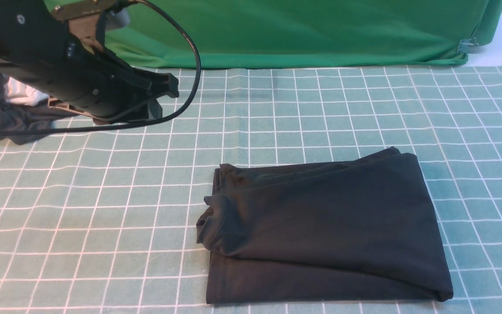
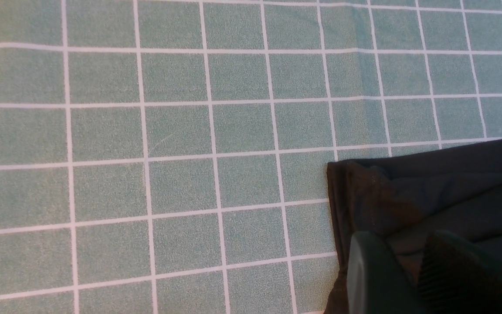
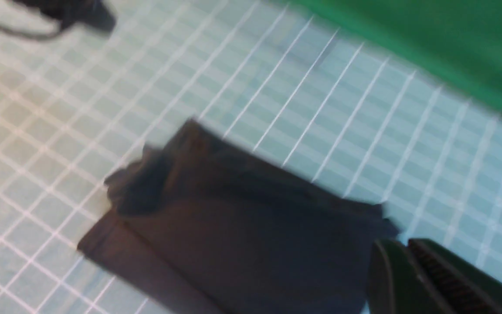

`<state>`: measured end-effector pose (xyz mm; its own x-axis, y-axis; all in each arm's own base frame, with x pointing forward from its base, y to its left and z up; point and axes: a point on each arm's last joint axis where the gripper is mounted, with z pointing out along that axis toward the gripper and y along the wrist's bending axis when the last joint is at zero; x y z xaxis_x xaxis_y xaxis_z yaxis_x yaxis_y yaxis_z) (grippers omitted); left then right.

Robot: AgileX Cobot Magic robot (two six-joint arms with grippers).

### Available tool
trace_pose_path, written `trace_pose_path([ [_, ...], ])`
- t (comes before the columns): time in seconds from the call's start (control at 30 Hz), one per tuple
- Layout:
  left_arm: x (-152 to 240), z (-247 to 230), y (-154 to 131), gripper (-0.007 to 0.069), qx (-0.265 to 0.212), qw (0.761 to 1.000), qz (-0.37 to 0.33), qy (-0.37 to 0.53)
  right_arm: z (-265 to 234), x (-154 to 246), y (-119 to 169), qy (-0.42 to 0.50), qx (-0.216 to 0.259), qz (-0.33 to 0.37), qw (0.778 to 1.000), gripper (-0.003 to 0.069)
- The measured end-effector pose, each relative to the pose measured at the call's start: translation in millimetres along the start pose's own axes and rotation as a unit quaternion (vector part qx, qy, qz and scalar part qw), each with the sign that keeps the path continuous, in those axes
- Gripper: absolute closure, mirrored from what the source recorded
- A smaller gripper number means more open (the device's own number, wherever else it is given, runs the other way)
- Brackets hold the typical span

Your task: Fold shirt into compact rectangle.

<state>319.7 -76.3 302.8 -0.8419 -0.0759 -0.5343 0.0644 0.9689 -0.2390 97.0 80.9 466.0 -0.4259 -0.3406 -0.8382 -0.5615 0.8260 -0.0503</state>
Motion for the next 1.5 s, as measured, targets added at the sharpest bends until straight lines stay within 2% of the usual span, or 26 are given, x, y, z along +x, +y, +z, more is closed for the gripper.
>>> trace_pose_path([
  [0.1, -0.3, 0.0, -0.1, 0.0484, 0.001, 1.0, 0.0, -0.002, -43.0, 33.5, -16.6, -0.057, -0.003, -0.003, 0.998, 0.062],
  [0.2, -0.3, 0.0, -0.1, 0.0484, 0.001, 1.0, 0.0, -0.002, -54.5, 69.6, -23.6, -0.097, -0.008, -0.019, 0.995, 0.062],
  [0.23, -0.3, 0.0, -0.1, 0.0482, 0.001, 1.0, 0.0, -0.002, -50.3, 94.4, -23.3, -0.125, -0.019, -0.033, 0.991, 0.062],
  [0.33, -0.3, 0.0, -0.1, 0.0478, 0.001, 1.0, -0.001, -0.002, -26.0, 133.2, -14.7, -0.161, -0.049, -0.068, 0.983, 0.062],
  [0.5, -0.3, 0.0, 0.0, 0.0475, 0.0, 1.0, 0.007, -0.002, 11.1, 167.1, 2.4, -0.236, -0.1, -0.082, 0.963, 0.062],
  [0.77, -0.8, 0.0, 0.0, 0.0466, 0.0, 1.0, 0.019, -0.005, 26.5, 172.7, 9.1, -0.287, -0.115, -0.072, 0.948, 0.0607],
  [1.17, -0.9, 0.0, 0.1, 0.0452, -0.001, 1.0, 0.02, -0.005, 25.9, 171.9, 9.2, -0.292, -0.116, -0.071, 0.947, 0.0568],
  [1.5, -9.3, -0.5, 0.0, 0.0444, -0.001, 0.998, 0.027, -0.051, 25.9, 171.9, 9.2, -0.292, -0.116, -0.069, 0.947, 0.0537],
])
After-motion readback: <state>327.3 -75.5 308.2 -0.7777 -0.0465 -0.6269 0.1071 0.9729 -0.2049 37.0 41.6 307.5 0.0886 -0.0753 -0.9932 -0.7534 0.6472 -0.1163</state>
